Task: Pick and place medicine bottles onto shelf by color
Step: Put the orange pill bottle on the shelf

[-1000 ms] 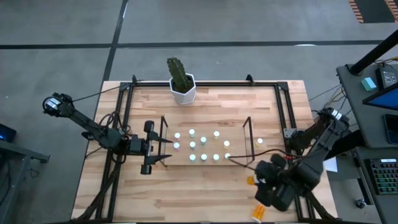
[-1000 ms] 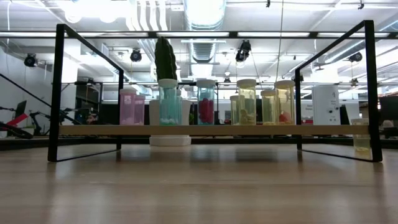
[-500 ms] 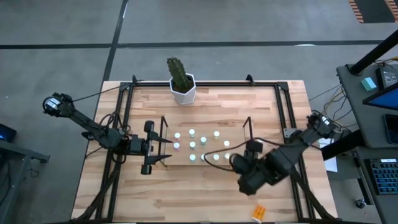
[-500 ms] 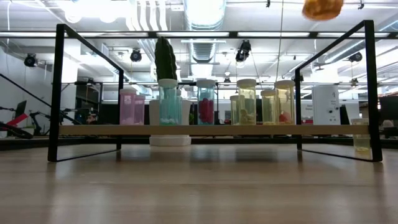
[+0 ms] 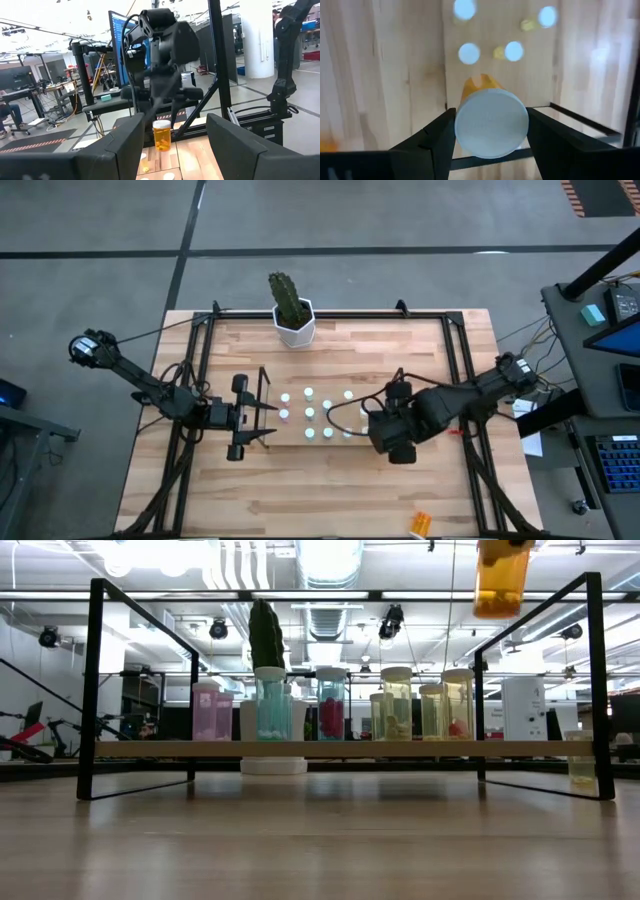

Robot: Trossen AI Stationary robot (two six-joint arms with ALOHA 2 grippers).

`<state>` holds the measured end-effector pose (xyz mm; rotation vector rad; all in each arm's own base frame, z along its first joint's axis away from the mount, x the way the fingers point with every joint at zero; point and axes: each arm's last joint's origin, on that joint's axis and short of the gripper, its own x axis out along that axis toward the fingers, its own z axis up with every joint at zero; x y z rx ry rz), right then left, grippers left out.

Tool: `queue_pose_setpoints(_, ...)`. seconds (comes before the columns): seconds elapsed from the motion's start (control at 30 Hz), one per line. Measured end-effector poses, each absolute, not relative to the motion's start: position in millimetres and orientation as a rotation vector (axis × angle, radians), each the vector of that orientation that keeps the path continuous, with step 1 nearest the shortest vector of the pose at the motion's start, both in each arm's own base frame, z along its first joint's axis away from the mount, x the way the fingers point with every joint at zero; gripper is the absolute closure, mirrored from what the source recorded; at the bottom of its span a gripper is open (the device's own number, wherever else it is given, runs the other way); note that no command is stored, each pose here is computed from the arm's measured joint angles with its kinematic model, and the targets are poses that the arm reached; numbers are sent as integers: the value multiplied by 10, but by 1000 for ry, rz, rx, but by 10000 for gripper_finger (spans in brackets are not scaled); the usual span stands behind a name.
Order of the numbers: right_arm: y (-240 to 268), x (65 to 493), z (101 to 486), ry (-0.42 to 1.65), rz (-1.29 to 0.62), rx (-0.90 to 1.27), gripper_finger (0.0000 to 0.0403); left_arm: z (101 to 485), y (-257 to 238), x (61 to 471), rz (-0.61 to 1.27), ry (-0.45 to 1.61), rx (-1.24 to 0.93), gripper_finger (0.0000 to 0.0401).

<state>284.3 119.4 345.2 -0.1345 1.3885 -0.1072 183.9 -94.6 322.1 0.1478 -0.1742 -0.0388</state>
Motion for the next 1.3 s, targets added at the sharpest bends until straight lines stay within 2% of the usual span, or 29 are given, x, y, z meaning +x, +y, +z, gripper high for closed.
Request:
queue_pose_setpoints(0.33, 1163, 2987, 3233, 1517, -47, -222, 198, 3221, -946, 1839, -39, -174, 149, 204)
queue_pose_setpoints(1.3, 1083, 3133, 3020, 1497, 33, -244, 198, 3220, -946, 1840, -39, -174, 150, 204)
